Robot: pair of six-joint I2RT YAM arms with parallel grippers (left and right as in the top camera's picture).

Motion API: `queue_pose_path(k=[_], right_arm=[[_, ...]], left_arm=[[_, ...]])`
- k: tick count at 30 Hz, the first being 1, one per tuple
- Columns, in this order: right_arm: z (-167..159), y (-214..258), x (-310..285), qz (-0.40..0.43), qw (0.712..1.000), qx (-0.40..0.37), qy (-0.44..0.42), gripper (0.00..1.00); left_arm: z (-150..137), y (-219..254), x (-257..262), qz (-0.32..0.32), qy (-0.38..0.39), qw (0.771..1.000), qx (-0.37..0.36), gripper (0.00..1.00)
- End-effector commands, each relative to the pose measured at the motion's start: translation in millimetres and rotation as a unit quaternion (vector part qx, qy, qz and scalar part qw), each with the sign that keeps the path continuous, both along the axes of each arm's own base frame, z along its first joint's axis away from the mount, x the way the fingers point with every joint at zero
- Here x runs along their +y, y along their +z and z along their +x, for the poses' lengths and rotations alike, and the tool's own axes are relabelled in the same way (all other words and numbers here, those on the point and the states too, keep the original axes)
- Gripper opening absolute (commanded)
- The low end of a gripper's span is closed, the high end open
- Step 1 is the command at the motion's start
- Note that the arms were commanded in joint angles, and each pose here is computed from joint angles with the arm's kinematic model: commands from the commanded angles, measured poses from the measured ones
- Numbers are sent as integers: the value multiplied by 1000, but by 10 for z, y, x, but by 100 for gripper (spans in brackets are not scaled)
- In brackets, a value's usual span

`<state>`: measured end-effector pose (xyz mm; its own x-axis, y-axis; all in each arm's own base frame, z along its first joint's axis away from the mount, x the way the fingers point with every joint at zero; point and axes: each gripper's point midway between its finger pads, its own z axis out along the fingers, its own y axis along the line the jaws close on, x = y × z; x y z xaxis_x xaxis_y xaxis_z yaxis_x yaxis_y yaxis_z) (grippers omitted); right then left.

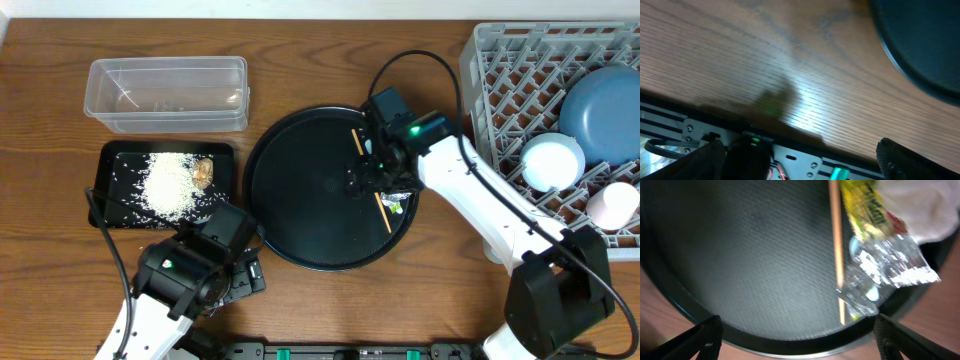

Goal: Sort waste into correct bins and load items into the dishwasher rack
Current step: 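Move the right gripper to the wooden chopstick on the round tray and grasp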

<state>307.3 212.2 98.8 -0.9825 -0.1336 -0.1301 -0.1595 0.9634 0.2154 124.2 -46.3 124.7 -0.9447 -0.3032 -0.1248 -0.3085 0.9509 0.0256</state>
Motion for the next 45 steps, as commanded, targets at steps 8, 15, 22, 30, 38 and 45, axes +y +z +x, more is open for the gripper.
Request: queue_pose_path(k=[8, 15, 22, 30, 38, 45], right_arm=[[242, 69, 99, 5, 998, -63, 3, 89], [374, 116, 183, 22, 996, -91, 2, 88], [407, -153, 205, 9, 998, -70, 3, 86], [418, -501, 219, -8, 999, -43, 13, 79], [433, -715, 216, -22, 999, -32, 23, 75], [421, -901, 136, -48, 998, -19, 20, 74]], left_arm=[[-111, -242, 131, 31, 29, 999, 23, 98], [-106, -242, 129, 30, 29, 999, 22, 98], [-103, -242, 128, 30, 29, 999, 22, 98], [-96, -242, 125, 29, 29, 999, 20, 98], [-88, -242, 121, 28, 29, 999, 19, 98], [-88, -242, 121, 28, 29, 999, 19, 98]])
